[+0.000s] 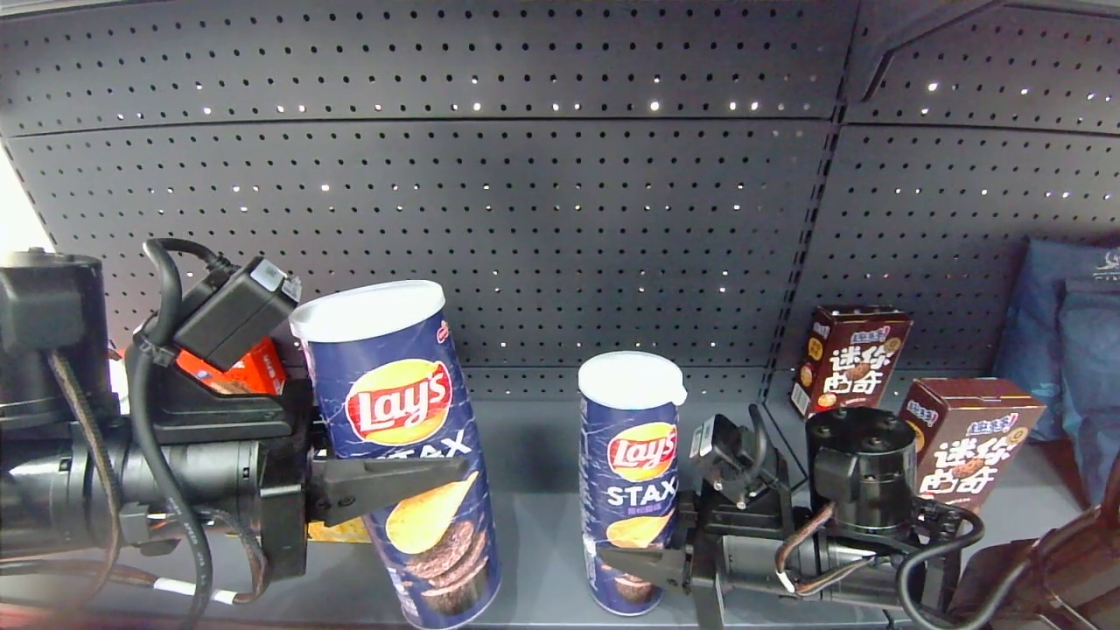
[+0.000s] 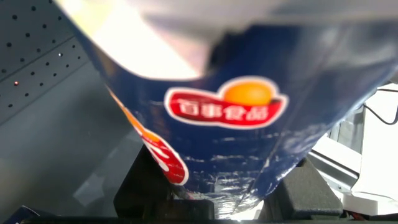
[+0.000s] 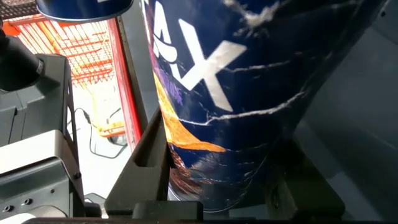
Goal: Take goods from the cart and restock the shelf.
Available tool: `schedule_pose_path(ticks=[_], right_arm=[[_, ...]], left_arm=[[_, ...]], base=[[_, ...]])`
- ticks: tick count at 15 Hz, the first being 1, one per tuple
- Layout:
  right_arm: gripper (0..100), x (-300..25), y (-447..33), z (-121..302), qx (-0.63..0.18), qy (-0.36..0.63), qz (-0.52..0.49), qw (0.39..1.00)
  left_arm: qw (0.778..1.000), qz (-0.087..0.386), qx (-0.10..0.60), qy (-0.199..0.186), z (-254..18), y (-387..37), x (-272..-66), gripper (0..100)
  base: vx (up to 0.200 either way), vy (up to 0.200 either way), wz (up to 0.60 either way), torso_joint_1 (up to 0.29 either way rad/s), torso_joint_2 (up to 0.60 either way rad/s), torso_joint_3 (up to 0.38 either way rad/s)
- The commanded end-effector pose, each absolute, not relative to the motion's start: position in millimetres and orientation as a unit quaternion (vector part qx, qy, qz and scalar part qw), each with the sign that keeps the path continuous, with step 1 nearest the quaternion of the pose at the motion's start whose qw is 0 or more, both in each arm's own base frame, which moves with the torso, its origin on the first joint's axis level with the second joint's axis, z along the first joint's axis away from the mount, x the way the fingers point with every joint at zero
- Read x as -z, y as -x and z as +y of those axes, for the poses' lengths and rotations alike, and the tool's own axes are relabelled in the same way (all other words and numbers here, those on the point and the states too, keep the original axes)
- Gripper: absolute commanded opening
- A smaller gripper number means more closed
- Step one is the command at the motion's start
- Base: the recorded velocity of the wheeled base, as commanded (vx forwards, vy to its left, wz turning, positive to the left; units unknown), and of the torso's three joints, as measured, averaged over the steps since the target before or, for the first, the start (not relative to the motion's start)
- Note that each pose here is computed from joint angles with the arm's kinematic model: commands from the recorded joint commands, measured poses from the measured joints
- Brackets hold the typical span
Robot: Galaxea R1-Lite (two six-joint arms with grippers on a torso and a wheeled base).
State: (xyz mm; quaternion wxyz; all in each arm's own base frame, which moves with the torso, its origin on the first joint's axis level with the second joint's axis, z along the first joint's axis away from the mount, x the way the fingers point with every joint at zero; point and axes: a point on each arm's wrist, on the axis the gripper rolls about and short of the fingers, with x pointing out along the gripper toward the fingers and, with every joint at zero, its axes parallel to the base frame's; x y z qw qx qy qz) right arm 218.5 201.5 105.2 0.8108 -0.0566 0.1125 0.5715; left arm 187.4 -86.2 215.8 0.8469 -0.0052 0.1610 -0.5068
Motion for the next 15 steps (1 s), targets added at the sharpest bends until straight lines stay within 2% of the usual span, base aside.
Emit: schedule_pose_path(ticks=[1,8,9,15], right_arm=[[0,-101.9,-219.8,202.8,-0.571,0.057,0.117,0.810],[0,-101.3,-225.1,206.0,-0.560,0.060,0.111,0.819],[100,-102.2,-224.9,205.8,-0.560,0.059,0.110,0.819],[100,-106.2,-221.5,202.9,-0.559,0.059,0.102,0.821]], left_arm=[[0.846,0.166,0.507,0.006,-86.2,-187.1,-212.9,0],[0.846,0.166,0.506,0.006,-85.4,-185.9,-212.1,0],[0.846,0.166,0.506,0.006,-85.4,-185.9,-212.1,0],[0.847,0.165,0.506,0.006,-85.2,-185.3,-212.7,0]], base=[[0.000,0.000,0.00,0.000,0.00,0.000],[0.000,0.000,0.00,0.000,0.00,0.000],[0.000,0.000,0.00,0.000,0.00,0.000],[0.000,0.000,0.00,0.000,0.00,0.000]])
